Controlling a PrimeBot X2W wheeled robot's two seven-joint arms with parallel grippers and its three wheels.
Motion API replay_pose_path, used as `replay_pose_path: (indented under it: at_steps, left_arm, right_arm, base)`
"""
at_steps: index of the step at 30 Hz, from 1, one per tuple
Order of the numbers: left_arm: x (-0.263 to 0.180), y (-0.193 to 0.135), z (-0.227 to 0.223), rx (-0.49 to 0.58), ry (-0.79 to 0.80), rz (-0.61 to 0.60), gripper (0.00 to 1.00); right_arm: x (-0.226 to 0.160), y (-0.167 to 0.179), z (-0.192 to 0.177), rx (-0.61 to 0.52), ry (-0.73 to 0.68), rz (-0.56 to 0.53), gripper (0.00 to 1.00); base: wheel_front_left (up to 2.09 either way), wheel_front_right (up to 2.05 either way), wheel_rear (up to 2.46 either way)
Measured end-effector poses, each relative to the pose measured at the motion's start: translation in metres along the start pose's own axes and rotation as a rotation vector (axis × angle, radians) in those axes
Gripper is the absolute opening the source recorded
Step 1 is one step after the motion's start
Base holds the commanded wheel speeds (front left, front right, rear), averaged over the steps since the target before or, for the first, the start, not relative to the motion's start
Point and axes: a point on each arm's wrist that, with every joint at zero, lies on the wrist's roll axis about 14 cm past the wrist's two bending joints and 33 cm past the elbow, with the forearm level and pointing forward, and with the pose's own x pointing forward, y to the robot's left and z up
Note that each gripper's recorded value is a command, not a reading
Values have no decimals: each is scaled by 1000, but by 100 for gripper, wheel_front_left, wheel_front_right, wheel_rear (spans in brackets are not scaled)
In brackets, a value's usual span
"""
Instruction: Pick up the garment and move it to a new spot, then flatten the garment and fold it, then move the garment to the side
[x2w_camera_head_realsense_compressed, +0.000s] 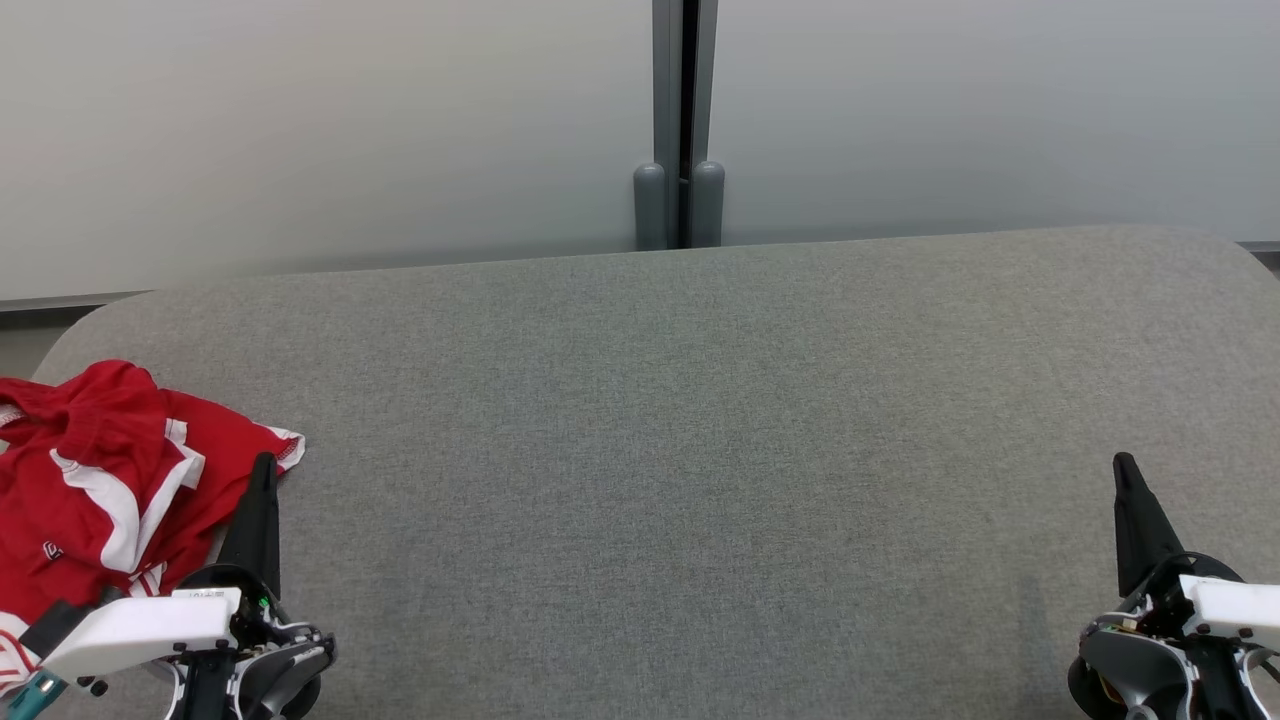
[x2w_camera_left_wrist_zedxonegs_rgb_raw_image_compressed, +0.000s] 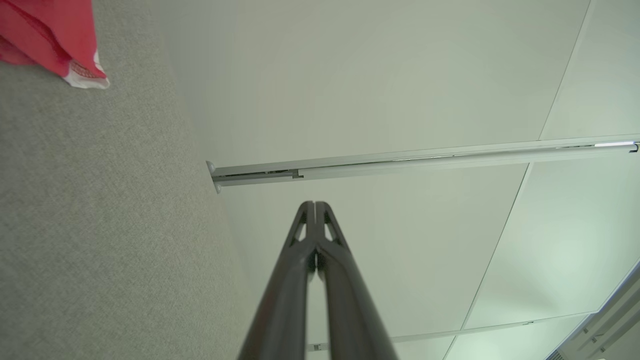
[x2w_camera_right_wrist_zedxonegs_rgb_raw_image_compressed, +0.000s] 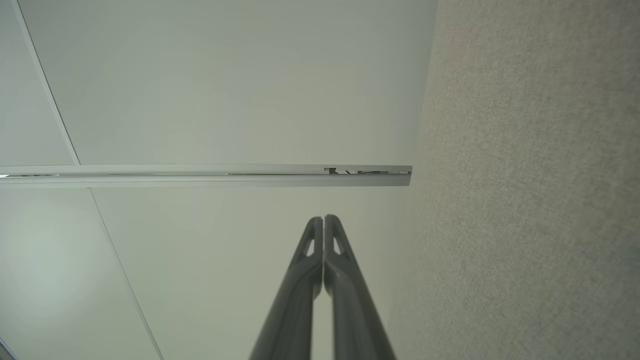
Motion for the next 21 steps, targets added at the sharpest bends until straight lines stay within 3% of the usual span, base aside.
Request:
replay_pose_path:
  at_steps: [5, 6, 11, 21]
  left_arm:
    - [0, 0, 0, 0, 0, 0, 0]
    - [0, 0, 0, 0, 0, 0, 100]
    - [-12, 25, -3, -14, 0, 74, 100]
    - [-4, 11, -12, 74, 5, 36, 100]
  right_arm:
    - [0, 0, 0, 0, 0, 0, 0]
    - [0, 0, 0, 0, 0, 0, 100]
    - [-10, -22, -2, 15, -3, -64, 100]
    - [-7, -12, -3, -69, -14, -38, 100]
  base:
    - [0, 0, 0]
    - [0, 0, 0]
    - [0, 0, 0]
    - [0, 0, 0]
